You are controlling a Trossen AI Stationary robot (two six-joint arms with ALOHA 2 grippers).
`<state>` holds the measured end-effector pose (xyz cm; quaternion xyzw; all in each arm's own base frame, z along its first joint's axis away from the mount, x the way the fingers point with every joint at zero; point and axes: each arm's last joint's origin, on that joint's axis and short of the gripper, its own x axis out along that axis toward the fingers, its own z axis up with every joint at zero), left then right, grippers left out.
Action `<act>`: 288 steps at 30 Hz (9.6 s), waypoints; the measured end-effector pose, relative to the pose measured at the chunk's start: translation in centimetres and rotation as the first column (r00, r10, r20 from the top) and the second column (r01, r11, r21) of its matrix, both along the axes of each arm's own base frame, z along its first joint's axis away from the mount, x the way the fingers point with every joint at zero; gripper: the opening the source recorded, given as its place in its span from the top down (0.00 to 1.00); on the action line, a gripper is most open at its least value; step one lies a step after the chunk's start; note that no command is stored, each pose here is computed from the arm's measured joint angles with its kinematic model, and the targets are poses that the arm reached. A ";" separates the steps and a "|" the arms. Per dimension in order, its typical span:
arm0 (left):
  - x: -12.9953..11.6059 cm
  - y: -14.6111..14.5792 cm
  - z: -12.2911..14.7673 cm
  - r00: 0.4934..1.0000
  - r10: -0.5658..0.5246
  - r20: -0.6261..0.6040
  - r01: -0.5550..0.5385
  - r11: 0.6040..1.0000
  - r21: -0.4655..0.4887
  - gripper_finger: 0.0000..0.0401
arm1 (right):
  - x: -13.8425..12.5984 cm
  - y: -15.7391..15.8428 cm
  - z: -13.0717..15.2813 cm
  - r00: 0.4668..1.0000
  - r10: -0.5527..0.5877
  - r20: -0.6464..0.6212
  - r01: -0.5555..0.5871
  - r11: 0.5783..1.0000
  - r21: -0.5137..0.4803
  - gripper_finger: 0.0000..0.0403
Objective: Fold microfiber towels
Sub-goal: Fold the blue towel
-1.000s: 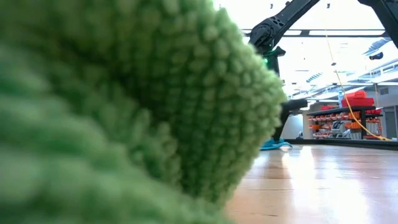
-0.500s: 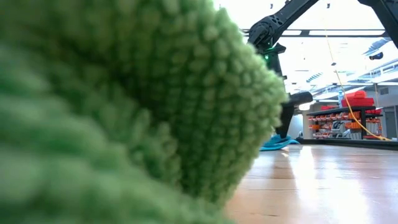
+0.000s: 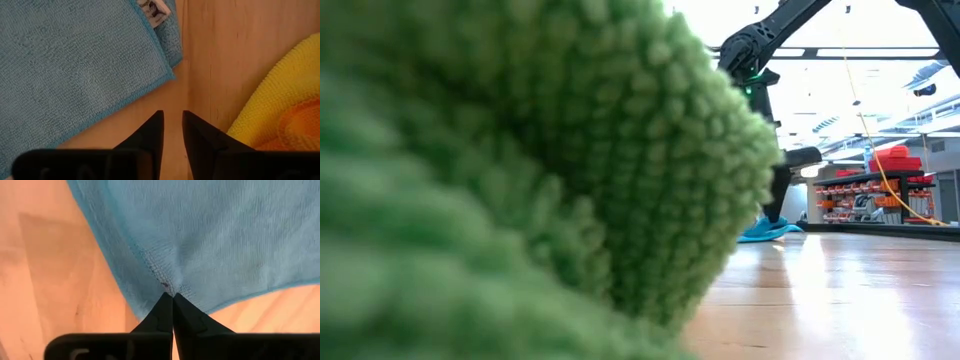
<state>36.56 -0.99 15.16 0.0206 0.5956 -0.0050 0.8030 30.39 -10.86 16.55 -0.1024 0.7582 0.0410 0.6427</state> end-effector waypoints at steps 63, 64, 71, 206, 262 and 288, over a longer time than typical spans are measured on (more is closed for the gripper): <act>1.6 0.3 0.4 0.984 -0.055 0.167 0.042 0.996 0.078 0.61 | -2.7 1.7 1.9 0.982 -0.156 0.109 0.140 0.980 0.139 0.67; 1.6 0.3 0.4 0.985 -0.055 0.166 0.042 0.996 0.078 0.61 | -2.8 1.7 2.4 0.979 -0.158 0.126 0.141 0.981 0.136 0.67; 1.8 0.2 -0.3 0.987 -0.056 0.154 0.045 0.996 0.078 0.66 | -3.7 2.1 5.0 0.962 -0.163 0.221 0.139 0.983 0.122 0.67; 2.3 -0.8 -0.4 0.978 -0.084 0.189 0.098 0.993 -0.067 0.88 | -3.9 2.3 7.1 0.909 -0.166 0.383 0.129 0.984 0.119 0.72; 0.7 7.2 -1.1 0.999 0.025 -0.036 -0.023 0.998 0.065 0.68 | -7.3 3.8 -1.3 0.847 -0.477 0.235 0.455 0.879 0.145 0.71; 0.0 3.3 0.3 0.803 -0.547 -0.237 0.596 0.746 0.297 0.48 | -3.9 4.8 -0.4 0.798 -0.303 0.521 0.239 0.953 0.187 0.71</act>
